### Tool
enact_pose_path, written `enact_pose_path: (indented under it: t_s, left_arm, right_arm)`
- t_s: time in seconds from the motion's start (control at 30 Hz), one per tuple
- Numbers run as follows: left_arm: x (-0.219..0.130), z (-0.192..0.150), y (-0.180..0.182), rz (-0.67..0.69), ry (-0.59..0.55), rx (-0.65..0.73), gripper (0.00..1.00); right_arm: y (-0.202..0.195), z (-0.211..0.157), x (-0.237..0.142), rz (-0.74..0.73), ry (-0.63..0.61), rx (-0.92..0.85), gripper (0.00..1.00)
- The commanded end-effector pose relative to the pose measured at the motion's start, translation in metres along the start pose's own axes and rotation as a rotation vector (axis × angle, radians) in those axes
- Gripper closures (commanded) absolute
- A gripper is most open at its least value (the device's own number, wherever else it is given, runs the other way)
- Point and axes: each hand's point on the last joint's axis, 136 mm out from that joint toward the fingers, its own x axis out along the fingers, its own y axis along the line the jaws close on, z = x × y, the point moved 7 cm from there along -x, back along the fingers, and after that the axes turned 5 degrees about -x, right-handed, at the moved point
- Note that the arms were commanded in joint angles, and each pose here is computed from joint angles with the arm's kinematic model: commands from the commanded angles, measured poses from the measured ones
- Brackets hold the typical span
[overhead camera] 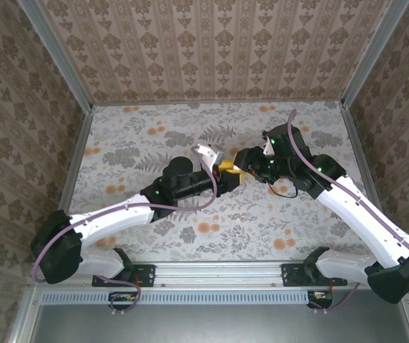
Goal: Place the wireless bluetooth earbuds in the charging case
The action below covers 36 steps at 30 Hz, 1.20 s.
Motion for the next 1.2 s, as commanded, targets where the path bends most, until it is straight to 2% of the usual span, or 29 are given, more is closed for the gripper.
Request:
enact_pose_path:
  t_s: [0.0, 0.07, 0.23, 0.33, 0.43, 0.6, 0.77, 1.17]
  left_arm:
    - [-0.002, 0.017, -0.001, -0.014, -0.071, -0.037, 0.55]
    - [-0.002, 0.019, -0.001, -0.019, -0.077, -0.047, 0.57]
    - [-0.002, 0.021, -0.002, -0.037, -0.091, -0.069, 0.75]
    - [-0.004, 0.022, 0.000, -0.040, -0.097, -0.085, 0.84]
    - [-0.008, 0.026, 0.004, -0.043, -0.106, -0.115, 0.88]
    - [-0.024, 0.037, 0.013, -0.069, -0.148, -0.185, 0.93]
    - [-0.039, 0.056, 0.013, -0.153, -0.183, -0.252, 0.96]
    - [-0.039, 0.097, -0.021, -0.371, -0.207, -0.326, 0.96]
  right_arm:
    - [-0.003, -0.004, -0.004, 0.018, 0.009, 0.022, 0.61]
    - [-0.003, -0.005, -0.003, 0.024, 0.006, 0.028, 0.61]
    - [-0.004, -0.005, -0.002, 0.033, 0.002, 0.036, 0.59]
    - [-0.001, -0.004, -0.003, 0.058, -0.007, 0.020, 0.53]
    - [0.007, 0.000, -0.011, 0.104, -0.036, -0.033, 0.43]
    - [0.013, 0.016, -0.045, 0.184, -0.112, -0.108, 0.39]
    - [0.021, 0.029, -0.071, 0.359, -0.183, -0.184, 0.39]
    - [0.045, 0.037, -0.060, 0.547, -0.121, -0.282, 0.41]
